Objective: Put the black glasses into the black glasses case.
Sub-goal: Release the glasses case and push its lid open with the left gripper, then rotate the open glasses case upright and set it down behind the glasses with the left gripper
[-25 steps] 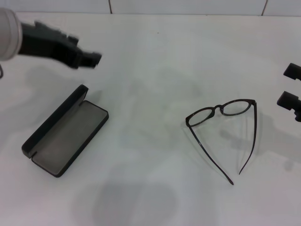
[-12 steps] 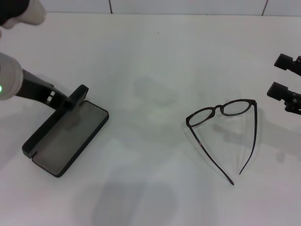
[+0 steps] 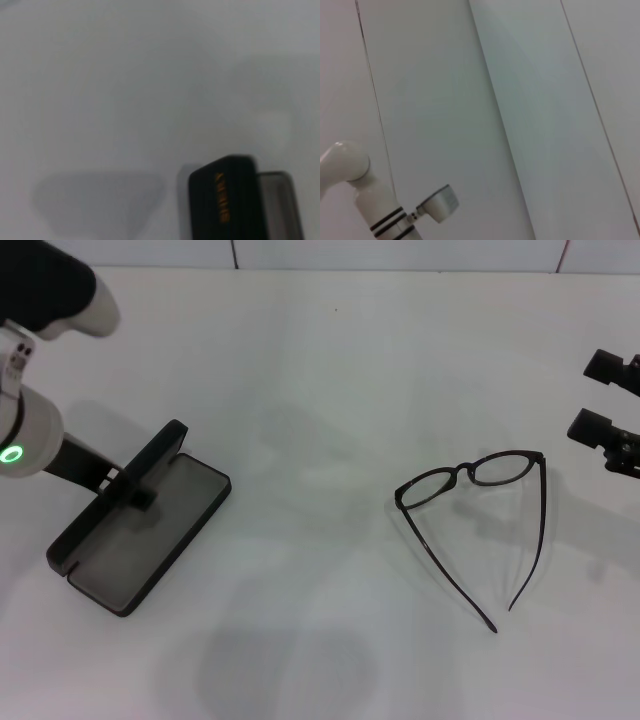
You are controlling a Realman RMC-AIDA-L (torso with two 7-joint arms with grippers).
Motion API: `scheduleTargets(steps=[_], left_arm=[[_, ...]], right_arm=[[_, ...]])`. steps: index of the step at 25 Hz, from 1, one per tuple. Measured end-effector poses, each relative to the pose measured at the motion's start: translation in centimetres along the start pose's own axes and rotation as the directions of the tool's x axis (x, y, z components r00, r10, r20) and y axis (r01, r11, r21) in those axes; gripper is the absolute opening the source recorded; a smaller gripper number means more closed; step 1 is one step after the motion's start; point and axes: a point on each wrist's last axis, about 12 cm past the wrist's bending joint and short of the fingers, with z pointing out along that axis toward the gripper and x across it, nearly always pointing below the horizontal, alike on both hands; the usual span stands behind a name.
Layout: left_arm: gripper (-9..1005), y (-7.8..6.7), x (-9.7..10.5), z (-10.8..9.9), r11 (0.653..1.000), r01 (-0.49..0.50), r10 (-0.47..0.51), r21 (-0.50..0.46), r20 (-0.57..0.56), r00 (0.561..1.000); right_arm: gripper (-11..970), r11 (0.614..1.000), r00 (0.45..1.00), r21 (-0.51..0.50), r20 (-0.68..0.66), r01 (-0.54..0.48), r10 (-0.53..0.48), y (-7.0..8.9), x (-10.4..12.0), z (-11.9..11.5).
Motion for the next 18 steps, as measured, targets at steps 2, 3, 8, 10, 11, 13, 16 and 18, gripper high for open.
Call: scheduleTargets(steps=[2, 3, 8, 10, 11, 13, 16, 18], left_arm=[[547, 0.1, 0.0, 0.5, 1.0, 0.001, -0.001, -0.003, -0.026, 1.0], [544, 0.1, 0.0, 0.7, 1.0, 0.003, -0.003, 0.0, -0.036, 0.999], [530, 0.2, -0.1, 0.9, 1.0, 0.001, -0.001, 0.006, -0.049, 0.999], [441, 0.2, -0.2, 0.8, 1.0, -0.002, 0.002, 0.004, -0.046, 0.999], [396, 0.1, -0.3, 0.8, 1.0, -0.006, 0.006, 0.003, -0.044, 0.999], [307, 0.1, -0.3, 0.7, 1.0, -0.021, 0.021, 0.002, -0.039, 0.999], [225, -0.2, -0.7, 0.1, 0.999, -0.05, 0.05, -0.007, -0.012, 0.999], [170, -0.4, -1.2, -0.7, 0.997, -0.068, 0.069, -0.021, 0.021, 0.997]], right_arm=[[878, 1.0, 1.0, 0.001, 0.0, 0.003, -0.003, 0.0, 0.0, 0.0], [878, 1.0, 1.0, 0.002, 0.0, 0.005, -0.005, 0.0, 0.0, 0.0], [878, 1.0, 1.0, 0.023, 0.008, 0.004, -0.004, 0.1, 0.3, -0.3], [877, 0.999, 1.0, 0.037, 0.019, 0.003, -0.004, 0.1, 0.5, -0.5], [877, 0.999, 1.0, 0.048, 0.028, 0.003, -0.004, 0.1, 0.5, -0.6], [877, 0.998, 0.999, 0.066, 0.043, 0.007, -0.01, 0.1, 0.5, -1.0], [877, 0.994, 0.996, 0.109, 0.089, 0.01, -0.02, 0.2, 0.3, -1.9], [876, 0.986, 0.987, 0.165, 0.157, 0.007, -0.033, 0.4, 0.2, -3.1]])
